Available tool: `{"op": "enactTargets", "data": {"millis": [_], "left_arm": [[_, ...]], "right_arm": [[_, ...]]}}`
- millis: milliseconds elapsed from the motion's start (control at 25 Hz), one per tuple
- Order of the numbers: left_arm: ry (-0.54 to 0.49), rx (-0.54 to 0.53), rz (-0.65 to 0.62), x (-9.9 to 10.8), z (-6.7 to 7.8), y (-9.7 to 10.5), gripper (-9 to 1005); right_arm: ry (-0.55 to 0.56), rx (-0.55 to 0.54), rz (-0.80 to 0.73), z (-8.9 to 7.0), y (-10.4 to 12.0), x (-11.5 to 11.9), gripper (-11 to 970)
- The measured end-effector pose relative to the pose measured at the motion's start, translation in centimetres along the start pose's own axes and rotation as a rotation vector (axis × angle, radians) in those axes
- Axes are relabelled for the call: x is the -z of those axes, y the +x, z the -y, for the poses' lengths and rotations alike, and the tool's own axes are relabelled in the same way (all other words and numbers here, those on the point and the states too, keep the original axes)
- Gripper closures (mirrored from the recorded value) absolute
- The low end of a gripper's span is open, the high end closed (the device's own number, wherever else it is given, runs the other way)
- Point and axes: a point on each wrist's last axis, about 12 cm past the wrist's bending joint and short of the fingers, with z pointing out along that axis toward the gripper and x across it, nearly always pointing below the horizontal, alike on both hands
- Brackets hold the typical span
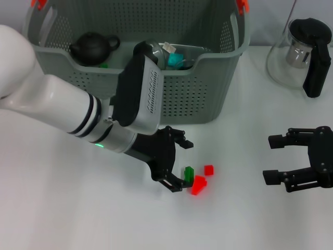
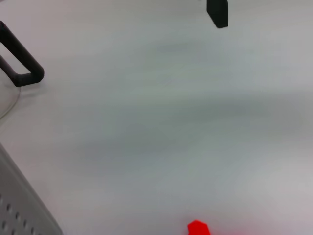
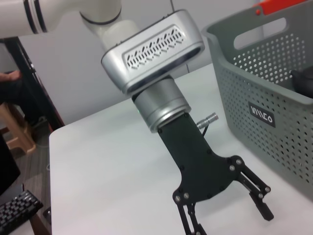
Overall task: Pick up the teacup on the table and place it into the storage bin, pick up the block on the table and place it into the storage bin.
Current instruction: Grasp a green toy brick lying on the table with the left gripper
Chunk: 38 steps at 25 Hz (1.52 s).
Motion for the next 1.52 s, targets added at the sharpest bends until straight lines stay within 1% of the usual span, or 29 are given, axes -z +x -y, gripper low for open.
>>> {"op": "enactTargets", "data": {"millis": [200,520,1000,1360,1520], "left_arm": [[0.003,0.001,-0.015,-0.7,0.0,0.0,76],[-0.005,0.018,-0.022,-1.1,0.0,0.3,76],[-0.008,0.041,-0.037,-2.0,0.4,0.9,77],[-0.004,0.036,-0.03,-2.2,0.4,0.5,77],[-0.004,0.036,-0.029,-2.2,0.4,0.5,128]], "right_arm": [[0.0,-0.006,0.006,0.1,0.2,-0.1,14],[-0.009,-0.001,0.01,0.2,-0.1,-0.4,15],[-0.014,0.002,0.006,0.2,-0.1,-0.6,15],[-0.017,-0.002,0.011,0.3,-0.2,-0.7,15],[-0.013,-0.002,0.012,0.4,-0.2,-0.7,15]]}}
